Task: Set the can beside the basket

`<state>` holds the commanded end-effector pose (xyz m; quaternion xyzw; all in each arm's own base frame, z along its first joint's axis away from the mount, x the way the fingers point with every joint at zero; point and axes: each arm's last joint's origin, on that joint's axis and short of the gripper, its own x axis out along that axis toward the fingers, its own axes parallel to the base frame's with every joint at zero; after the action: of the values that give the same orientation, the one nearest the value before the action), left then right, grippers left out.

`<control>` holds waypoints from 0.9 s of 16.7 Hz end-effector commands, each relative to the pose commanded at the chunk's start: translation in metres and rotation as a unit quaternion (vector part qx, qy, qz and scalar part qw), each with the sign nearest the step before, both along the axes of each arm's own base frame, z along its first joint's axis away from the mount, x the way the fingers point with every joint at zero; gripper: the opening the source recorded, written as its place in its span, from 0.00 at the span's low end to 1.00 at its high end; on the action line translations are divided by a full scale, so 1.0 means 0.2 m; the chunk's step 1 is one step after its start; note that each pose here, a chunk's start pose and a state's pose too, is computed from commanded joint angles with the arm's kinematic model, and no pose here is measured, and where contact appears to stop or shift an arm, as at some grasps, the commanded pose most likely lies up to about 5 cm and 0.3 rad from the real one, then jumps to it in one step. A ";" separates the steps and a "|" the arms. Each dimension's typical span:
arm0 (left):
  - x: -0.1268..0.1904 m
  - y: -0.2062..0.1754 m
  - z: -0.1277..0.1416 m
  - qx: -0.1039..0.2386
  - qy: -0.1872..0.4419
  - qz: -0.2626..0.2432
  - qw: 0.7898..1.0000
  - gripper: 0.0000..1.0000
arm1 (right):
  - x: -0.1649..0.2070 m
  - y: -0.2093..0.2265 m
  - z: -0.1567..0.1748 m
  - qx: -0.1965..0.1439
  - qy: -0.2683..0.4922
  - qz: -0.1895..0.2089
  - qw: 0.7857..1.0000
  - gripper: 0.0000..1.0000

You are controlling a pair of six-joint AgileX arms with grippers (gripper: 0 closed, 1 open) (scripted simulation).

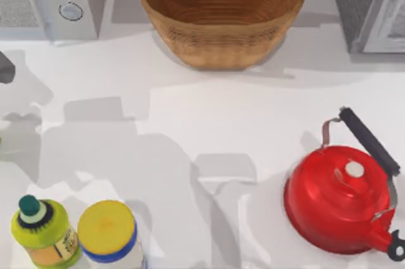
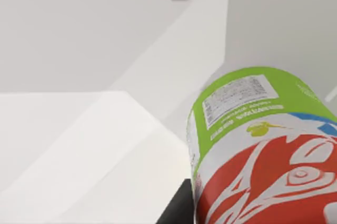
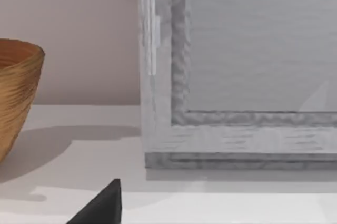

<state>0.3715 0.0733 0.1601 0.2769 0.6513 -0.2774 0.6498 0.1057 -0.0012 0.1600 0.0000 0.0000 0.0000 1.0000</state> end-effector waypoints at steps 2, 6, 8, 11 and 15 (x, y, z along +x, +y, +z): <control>0.00 0.00 0.00 0.000 0.000 0.000 1.000 0.00 | 0.00 0.00 0.00 0.000 0.000 0.000 1.000 1.00; 0.00 -0.01 0.00 0.000 -0.001 -0.002 1.000 0.00 | 0.00 0.00 0.00 0.000 0.000 0.000 1.000 1.00; 0.01 -0.02 0.00 0.000 -0.001 0.001 1.000 0.00 | 0.00 0.00 0.00 0.000 0.000 0.000 1.000 1.00; 0.05 -0.11 0.01 0.000 -0.001 0.022 1.000 0.00 | 0.00 0.00 0.00 0.000 0.000 0.000 1.000 1.00; 0.13 -0.36 0.02 0.001 0.001 0.082 0.997 0.00 | 0.00 0.00 0.00 0.000 0.000 0.000 1.000 1.00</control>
<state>0.3967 0.0010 0.1640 0.2232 0.6724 -0.2228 0.6696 0.1057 -0.0012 0.1600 0.0000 0.0000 0.0000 1.0000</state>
